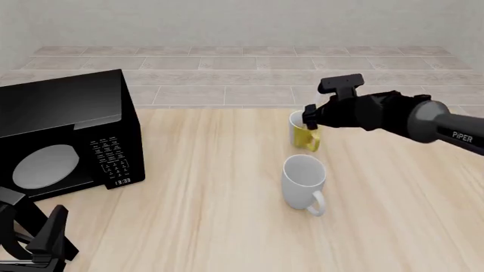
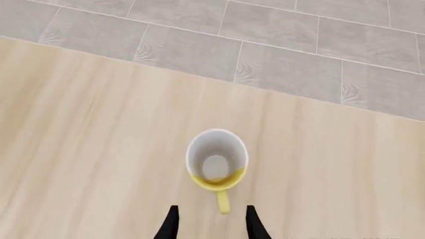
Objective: Put the yellow and white mug to the front of the white mug.
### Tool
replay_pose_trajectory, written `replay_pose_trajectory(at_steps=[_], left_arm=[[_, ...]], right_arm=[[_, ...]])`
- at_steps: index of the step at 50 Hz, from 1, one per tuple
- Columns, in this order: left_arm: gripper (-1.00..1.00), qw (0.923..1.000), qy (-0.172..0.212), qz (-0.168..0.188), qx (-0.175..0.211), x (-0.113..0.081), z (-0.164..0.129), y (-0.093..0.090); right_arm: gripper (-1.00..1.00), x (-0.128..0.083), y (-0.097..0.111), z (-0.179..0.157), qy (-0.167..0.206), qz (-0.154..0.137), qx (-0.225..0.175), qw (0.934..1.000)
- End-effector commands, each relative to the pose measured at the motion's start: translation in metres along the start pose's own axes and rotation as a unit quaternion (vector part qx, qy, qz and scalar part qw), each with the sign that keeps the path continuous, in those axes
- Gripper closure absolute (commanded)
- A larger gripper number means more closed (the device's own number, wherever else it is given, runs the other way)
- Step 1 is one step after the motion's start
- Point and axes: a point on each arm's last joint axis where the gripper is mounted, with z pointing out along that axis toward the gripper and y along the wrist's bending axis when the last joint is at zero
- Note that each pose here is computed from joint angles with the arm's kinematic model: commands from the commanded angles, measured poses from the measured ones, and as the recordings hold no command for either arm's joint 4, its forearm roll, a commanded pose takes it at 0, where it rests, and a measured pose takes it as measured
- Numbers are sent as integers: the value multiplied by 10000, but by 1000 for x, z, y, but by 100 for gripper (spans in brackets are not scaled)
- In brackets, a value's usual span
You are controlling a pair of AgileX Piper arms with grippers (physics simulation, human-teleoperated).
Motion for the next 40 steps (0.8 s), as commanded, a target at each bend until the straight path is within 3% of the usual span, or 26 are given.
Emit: replay_pose_trajectory(at_steps=[1, 15, 26, 40], left_arm=[[-100, 10000, 2, 2, 0, 0, 0, 0], [-100, 10000, 1, 1, -1, 0, 0, 0], [-100, 10000, 3, 1, -1, 0, 0, 0], [-100, 10000, 1, 1, -2, 0, 0, 0]], right_arm=[[-100, -11, 4, -26, -160, -83, -41, 9998], [-100, -20, 16, -81, -506, -266, -173, 9982], [-100, -21, 20, -103, -651, -342, -224, 9970], [-100, -20, 32, -155, -963, -709, -399, 9920]])
